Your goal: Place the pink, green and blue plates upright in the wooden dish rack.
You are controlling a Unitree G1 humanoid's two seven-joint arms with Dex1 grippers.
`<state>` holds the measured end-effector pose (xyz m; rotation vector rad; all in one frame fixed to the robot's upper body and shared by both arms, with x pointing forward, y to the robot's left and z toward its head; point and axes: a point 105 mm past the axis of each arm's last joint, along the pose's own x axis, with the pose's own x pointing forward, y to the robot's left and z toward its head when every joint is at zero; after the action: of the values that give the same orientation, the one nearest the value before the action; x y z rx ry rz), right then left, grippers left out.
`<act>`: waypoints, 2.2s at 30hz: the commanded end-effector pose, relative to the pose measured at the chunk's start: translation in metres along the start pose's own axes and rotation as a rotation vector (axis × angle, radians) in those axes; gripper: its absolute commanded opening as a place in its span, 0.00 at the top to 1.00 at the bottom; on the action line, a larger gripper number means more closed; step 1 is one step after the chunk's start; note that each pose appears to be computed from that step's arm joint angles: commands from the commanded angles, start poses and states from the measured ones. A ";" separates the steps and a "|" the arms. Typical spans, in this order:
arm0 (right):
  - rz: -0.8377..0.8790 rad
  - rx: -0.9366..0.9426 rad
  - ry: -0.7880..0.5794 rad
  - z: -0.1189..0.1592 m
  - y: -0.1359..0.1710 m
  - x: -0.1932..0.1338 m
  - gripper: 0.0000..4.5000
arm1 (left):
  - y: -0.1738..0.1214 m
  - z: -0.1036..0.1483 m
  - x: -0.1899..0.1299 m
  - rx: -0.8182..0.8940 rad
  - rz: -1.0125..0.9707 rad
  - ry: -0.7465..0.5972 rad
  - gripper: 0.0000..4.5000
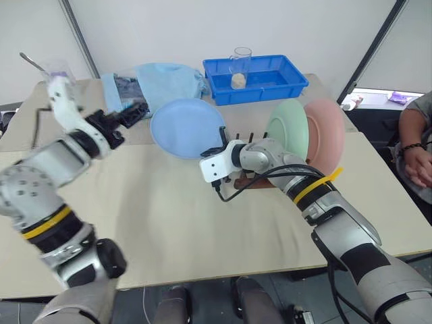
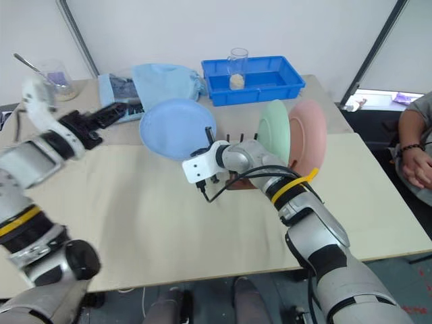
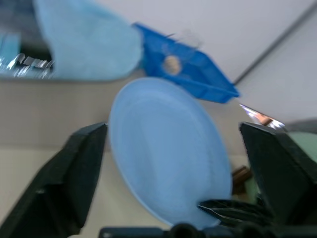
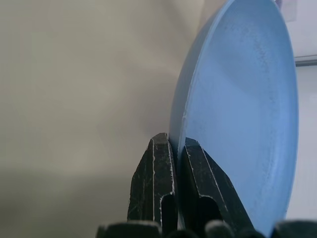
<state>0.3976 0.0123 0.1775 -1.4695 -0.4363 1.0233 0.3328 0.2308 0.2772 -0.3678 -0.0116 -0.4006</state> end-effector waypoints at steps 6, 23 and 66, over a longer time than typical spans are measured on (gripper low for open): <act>-0.379 0.472 -0.277 0.029 -0.082 -0.047 1.00 | -0.009 -0.003 -0.025 0.291 -0.196 -0.020 0.01; -0.386 1.283 -0.537 0.048 -0.063 -0.157 1.00 | -0.089 -0.067 -0.002 0.621 -0.697 0.108 0.01; -0.506 1.704 -0.221 0.003 -0.031 -0.176 0.60 | -0.113 -0.070 -0.007 0.584 -0.877 0.093 0.00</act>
<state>0.3132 -0.1167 0.2495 0.2856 0.0866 0.6881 0.2852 0.1098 0.2413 0.2406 -0.1684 -1.2345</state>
